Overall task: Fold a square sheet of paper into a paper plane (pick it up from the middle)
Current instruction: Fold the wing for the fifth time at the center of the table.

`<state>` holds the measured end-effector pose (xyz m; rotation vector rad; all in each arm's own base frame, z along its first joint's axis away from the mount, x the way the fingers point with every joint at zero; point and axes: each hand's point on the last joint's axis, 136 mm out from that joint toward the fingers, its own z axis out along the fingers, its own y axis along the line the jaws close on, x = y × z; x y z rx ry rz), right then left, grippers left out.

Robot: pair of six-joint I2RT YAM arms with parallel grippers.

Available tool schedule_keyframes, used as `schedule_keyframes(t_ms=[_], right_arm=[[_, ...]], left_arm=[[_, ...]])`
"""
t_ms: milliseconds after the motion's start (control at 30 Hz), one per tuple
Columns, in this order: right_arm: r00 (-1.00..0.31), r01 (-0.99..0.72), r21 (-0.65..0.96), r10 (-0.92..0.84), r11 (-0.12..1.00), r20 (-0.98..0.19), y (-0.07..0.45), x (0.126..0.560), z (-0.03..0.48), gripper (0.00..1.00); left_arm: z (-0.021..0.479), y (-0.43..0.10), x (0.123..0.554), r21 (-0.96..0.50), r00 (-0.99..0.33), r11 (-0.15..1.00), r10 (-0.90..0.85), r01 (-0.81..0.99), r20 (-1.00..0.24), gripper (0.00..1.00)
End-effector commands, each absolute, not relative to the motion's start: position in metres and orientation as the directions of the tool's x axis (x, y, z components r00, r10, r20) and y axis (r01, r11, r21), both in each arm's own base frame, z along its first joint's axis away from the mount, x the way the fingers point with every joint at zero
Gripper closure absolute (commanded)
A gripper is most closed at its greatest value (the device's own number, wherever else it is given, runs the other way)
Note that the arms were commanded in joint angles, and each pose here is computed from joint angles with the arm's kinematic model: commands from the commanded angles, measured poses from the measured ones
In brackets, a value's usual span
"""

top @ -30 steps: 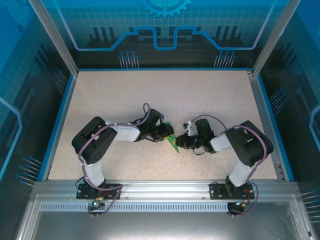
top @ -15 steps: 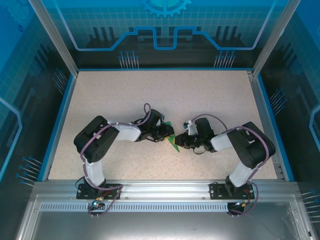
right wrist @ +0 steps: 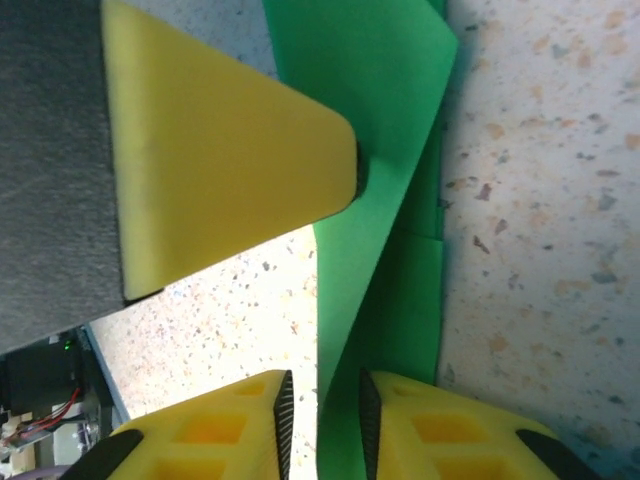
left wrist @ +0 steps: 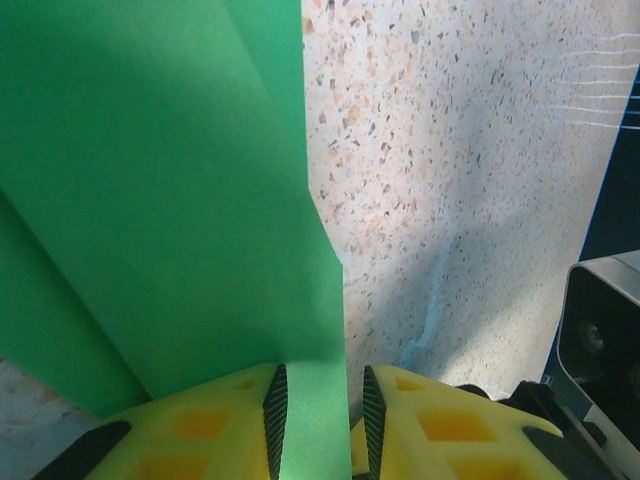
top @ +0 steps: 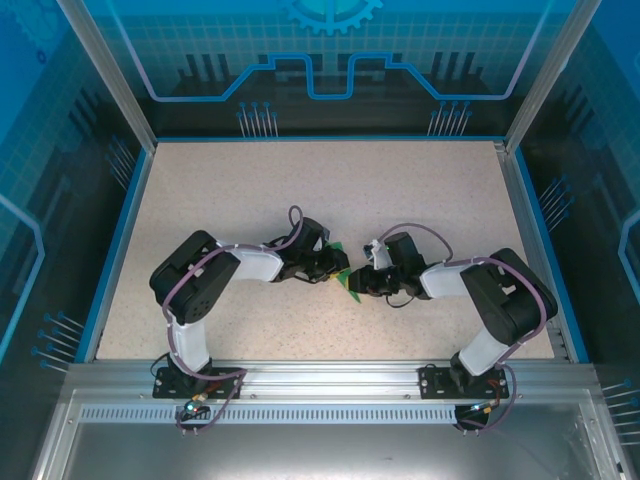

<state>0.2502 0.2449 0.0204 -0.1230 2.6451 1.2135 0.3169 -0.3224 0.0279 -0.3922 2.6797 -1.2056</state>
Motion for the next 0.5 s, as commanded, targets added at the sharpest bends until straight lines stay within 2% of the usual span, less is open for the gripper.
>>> schedule_keyframes(t_ms=[0, 267, 467], right_arm=[[-0.978, -0.136, 0.647, 0.002, 0.751, -0.208, 0.2302, 0.2423, -0.0024, 0.77], [-0.984, -0.103, 0.665, 0.020, 0.740, -0.175, 0.2324, 0.2419, -0.0051, 0.88], [-0.990, -0.040, 0.694, 0.064, 0.718, -0.123, 0.2294, 0.2431, -0.0102, 0.92]], left_arm=[[0.0269, -0.3250, 0.3199, -0.745, -0.954, 0.651, -0.292, -0.143, -0.072, 0.70], [0.0237, -0.3246, 0.3198, -0.740, -0.955, 0.657, -0.289, -0.146, -0.068, 0.70], [0.0313, -0.3275, 0.3214, -0.753, -0.957, 0.646, -0.278, -0.126, -0.079, 0.68]])
